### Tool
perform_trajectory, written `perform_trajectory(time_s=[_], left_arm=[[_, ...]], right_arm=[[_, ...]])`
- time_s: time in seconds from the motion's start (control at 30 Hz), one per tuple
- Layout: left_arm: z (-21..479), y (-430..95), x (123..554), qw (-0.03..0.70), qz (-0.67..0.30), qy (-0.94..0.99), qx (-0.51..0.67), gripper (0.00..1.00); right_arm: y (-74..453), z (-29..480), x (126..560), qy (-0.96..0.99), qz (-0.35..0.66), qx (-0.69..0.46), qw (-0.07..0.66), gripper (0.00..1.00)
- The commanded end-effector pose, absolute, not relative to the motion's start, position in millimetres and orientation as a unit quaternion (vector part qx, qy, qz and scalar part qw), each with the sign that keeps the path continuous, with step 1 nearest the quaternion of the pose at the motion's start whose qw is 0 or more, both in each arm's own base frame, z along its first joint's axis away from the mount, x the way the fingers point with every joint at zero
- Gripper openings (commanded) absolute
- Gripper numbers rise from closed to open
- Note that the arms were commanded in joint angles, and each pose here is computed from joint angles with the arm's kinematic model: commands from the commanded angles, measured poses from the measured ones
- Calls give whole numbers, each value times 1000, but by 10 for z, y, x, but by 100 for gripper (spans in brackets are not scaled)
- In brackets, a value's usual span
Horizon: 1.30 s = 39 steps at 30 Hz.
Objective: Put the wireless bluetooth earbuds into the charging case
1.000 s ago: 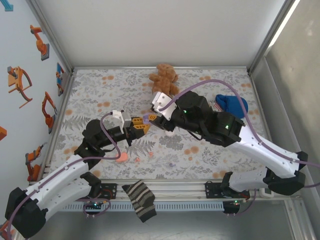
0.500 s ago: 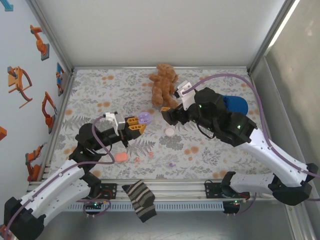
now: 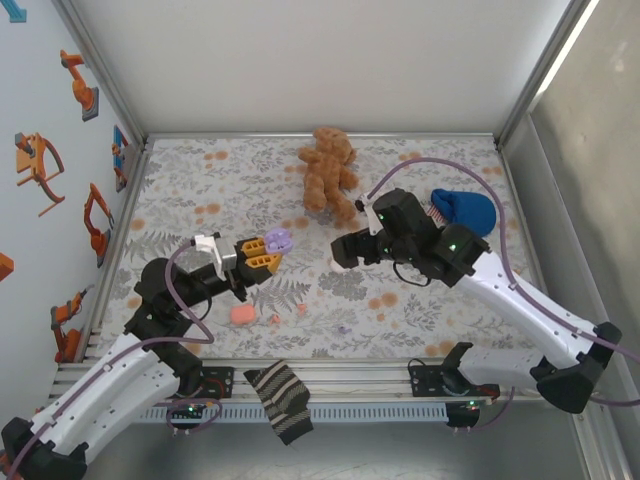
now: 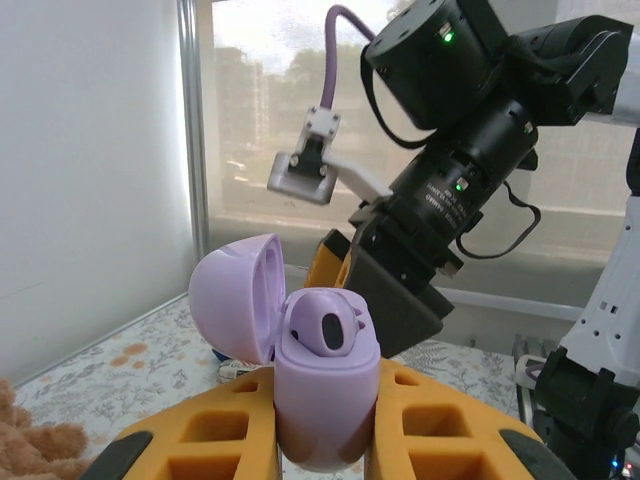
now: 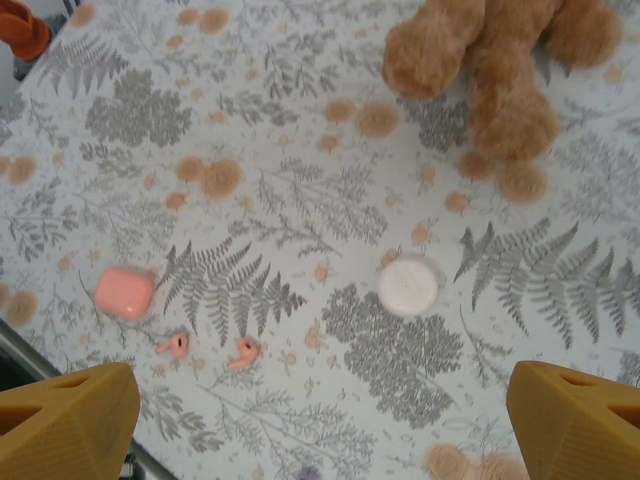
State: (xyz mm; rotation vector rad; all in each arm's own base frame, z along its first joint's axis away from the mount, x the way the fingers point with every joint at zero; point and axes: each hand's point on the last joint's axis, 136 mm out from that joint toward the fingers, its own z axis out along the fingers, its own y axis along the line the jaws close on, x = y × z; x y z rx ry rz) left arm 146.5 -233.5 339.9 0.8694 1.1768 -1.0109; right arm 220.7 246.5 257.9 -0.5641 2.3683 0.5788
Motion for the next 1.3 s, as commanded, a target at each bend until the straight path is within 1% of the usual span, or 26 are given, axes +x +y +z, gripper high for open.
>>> perform_trajectory(time_s=[0.0, 0.1, 0.17, 0.3, 0.4, 0.53, 0.73, 1.1, 1.27], left_arm=[[3473, -2298, 1415, 644, -433, 501, 384, 0], [3489, -2278, 1399, 647, -430, 498, 385, 0], [3487, -2265, 1390, 649, -427, 498, 386, 0], [3470, -2251, 1382, 650, -425, 498, 385, 0], [3461, -2245, 1377, 650, -425, 499, 384, 0], [3453, -2239, 1373, 651, -425, 498, 384, 0], [3450, -2234, 1375, 651, -424, 500, 382, 0], [3438, -2191, 1363, 653, -419, 506, 378, 0], [3436, -2180, 1367, 653, -416, 508, 377, 0]], right_arm=[[2447, 2258, 2029, 926, 231, -183, 238, 90], [2448, 2019, 1944, 940, 230, -163, 194, 84], [2447, 1885, 1880, 947, 227, -158, 164, 77], [2418, 1675, 1814, 959, 212, -139, 128, 68], [2420, 1497, 1735, 965, 204, -130, 98, 64], [2449, 1276, 1636, 971, 178, -138, 75, 59], [2531, 968, 1500, 974, 121, -189, 39, 57], [2510, 507, 1315, 968, 74, -240, -29, 56], [2527, 378, 1256, 964, 60, -257, -41, 54]])
